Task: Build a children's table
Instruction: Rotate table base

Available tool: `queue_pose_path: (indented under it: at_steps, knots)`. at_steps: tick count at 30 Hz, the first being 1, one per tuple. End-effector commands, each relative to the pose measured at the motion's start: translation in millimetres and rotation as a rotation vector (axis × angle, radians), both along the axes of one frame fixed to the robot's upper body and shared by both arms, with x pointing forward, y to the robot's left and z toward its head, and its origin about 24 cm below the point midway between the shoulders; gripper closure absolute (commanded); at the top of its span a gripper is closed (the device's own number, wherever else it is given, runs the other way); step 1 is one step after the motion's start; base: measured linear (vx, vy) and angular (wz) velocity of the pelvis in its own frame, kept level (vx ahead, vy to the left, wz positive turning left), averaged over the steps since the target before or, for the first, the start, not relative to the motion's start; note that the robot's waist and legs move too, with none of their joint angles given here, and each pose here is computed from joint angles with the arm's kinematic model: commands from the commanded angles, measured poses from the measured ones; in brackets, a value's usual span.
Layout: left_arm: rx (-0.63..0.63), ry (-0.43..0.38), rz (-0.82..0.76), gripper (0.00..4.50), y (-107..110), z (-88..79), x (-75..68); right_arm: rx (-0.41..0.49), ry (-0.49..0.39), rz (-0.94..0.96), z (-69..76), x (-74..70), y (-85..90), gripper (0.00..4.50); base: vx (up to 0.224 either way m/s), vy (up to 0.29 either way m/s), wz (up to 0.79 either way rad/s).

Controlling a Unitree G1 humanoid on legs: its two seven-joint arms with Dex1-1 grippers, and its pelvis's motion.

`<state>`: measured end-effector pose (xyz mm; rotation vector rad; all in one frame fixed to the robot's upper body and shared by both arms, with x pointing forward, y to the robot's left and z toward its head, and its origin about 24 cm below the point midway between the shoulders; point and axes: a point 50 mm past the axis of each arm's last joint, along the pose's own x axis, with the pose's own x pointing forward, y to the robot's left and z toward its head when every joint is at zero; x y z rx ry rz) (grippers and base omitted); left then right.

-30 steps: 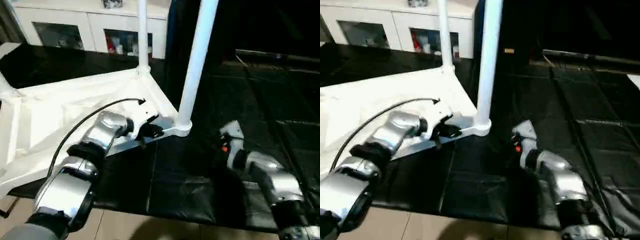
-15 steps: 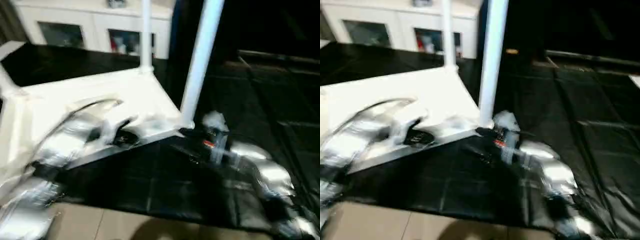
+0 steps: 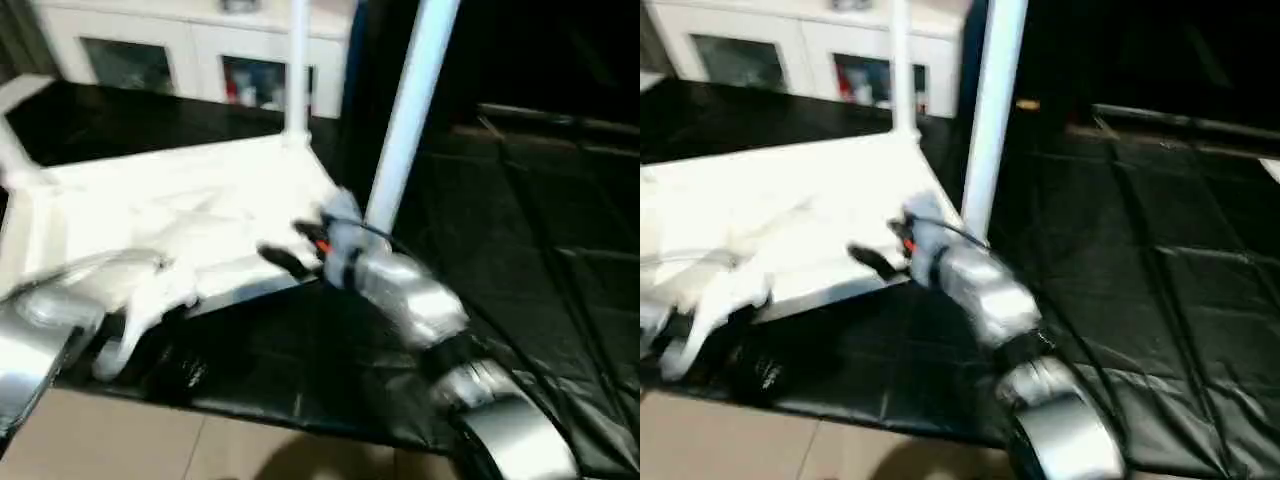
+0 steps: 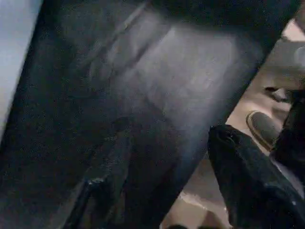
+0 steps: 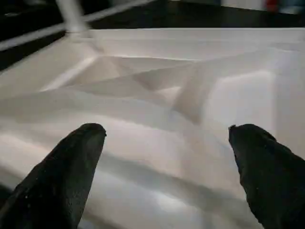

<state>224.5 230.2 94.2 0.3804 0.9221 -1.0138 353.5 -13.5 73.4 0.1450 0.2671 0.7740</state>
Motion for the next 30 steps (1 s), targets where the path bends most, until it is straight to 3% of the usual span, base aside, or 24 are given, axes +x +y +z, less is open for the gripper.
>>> queue_pose_path:
  at_steps: [1, 4, 7, 8, 12, 14, 15, 19, 24, 27, 28, 29, 30]
  knots:
    - [0.048, -0.050, 0.045, 1.35, 4, 1.1, 4.2, -0.002, 0.014, -0.093, -1.1, 6.7, -8.0, 0.00, 0.000, 0.000, 0.00]
    - [0.139, -0.094, 0.113, 1.17, 13, -3.1, 7.1, -0.035, 0.035, -0.346, -6.3, 21.2, -31.9, 0.00, 0.000, 0.000, 0.00]
    - [0.158, -0.116, 0.137, 1.01, 15, -2.9, 10.0, -0.050, 0.033, -0.424, -7.4, 25.0, -43.1, 0.00, 0.000, 0.000, 0.00]
    - [0.160, -0.142, 0.159, 0.81, 17, -2.1, 14.8, -0.071, 0.029, -0.511, -8.0, 28.9, -58.2, 0.00, 0.000, 0.000, 0.00]
    - [0.170, -0.176, 0.170, 0.54, 16, -1.6, 21.3, -0.112, 0.014, -0.622, -7.9, 34.0, -81.2, 0.00, 0.000, 0.000, 0.00]
    - [0.171, -0.179, 0.171, 0.36, 15, -1.7, 22.0, -0.118, 0.012, -0.636, -7.8, 34.5, -84.0, 0.00, 0.000, 0.000, 0.00]
    - [0.177, -0.197, 0.178, 0.32, 14, -4.5, 25.3, -0.130, 0.007, -0.687, -7.3, 36.6, -95.4, 0.00, 0.000, 0.000, 0.00]
    - [0.180, -0.228, 0.178, 0.04, 10, -8.0, 30.7, -0.135, 0.004, -0.749, -6.0, 39.0, -114.9, 0.00, 0.000, 0.000, 0.00]
    - [0.145, -0.336, 0.235, 0.04, 3, -13.4, 44.3, -0.140, -0.003, -0.816, -3.9, 40.0, -141.9, 0.00, 0.000, 0.000, 0.00]
    - [0.106, -0.354, 0.269, 0.04, 1, -14.2, 45.2, -0.140, -0.006, -0.826, -4.2, 39.5, -148.2, 0.00, 0.000, 0.000, 0.00]
    - [0.072, -0.378, 0.306, 0.04, 0, -13.7, 45.6, -0.142, -0.013, -0.821, -4.2, 39.2, -151.0, 0.00, 0.000, 0.000, 0.00]
    - [0.013, -0.468, 0.404, 0.04, 0, -10.1, 46.6, -0.138, -0.036, -0.758, -4.3, 38.4, -150.8, 0.00, 0.000, 0.000, 0.00]
    - [-0.023, -0.508, 0.459, 0.04, 1, -8.3, 46.0, -0.132, -0.051, -0.712, -4.0, 37.9, -149.1, 0.00, 0.000, 0.000, 0.00]
